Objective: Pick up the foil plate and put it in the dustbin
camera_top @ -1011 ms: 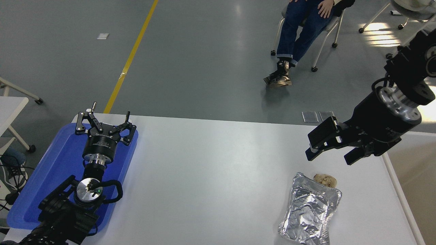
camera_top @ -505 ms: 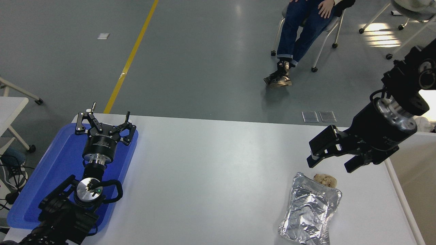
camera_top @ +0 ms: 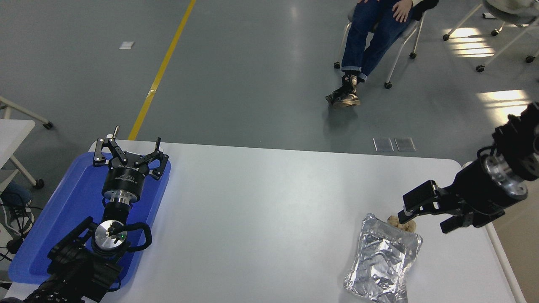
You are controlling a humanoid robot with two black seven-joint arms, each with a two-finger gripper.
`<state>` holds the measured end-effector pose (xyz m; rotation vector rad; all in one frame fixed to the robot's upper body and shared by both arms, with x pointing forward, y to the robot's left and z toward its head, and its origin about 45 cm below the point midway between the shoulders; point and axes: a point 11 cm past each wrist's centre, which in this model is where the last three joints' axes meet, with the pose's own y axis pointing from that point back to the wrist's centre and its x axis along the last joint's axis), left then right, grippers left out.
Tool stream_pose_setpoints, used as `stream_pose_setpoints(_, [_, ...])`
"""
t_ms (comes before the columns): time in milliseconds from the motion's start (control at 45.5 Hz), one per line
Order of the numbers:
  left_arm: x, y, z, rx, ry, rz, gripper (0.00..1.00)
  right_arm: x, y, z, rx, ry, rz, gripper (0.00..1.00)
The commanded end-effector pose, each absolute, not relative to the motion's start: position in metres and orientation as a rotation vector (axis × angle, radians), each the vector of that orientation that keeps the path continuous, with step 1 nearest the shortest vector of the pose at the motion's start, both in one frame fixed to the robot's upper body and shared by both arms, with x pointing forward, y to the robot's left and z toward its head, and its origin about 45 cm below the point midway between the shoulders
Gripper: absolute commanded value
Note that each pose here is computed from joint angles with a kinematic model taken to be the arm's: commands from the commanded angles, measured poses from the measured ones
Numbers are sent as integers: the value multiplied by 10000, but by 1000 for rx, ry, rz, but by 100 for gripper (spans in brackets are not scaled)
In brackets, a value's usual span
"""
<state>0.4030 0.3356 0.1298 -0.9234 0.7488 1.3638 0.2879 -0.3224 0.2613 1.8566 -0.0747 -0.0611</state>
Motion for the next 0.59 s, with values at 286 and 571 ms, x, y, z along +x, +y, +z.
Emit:
stream_pose_setpoints(286, [4030,3355,1298,-923,749,1364,100,2648,-3630,1516,1781,-154,48,100])
stream_pose_setpoints(571, [4030,3355,1298,-923,749,1364,100,2563,-3621,1100,1749,-144,97,100])
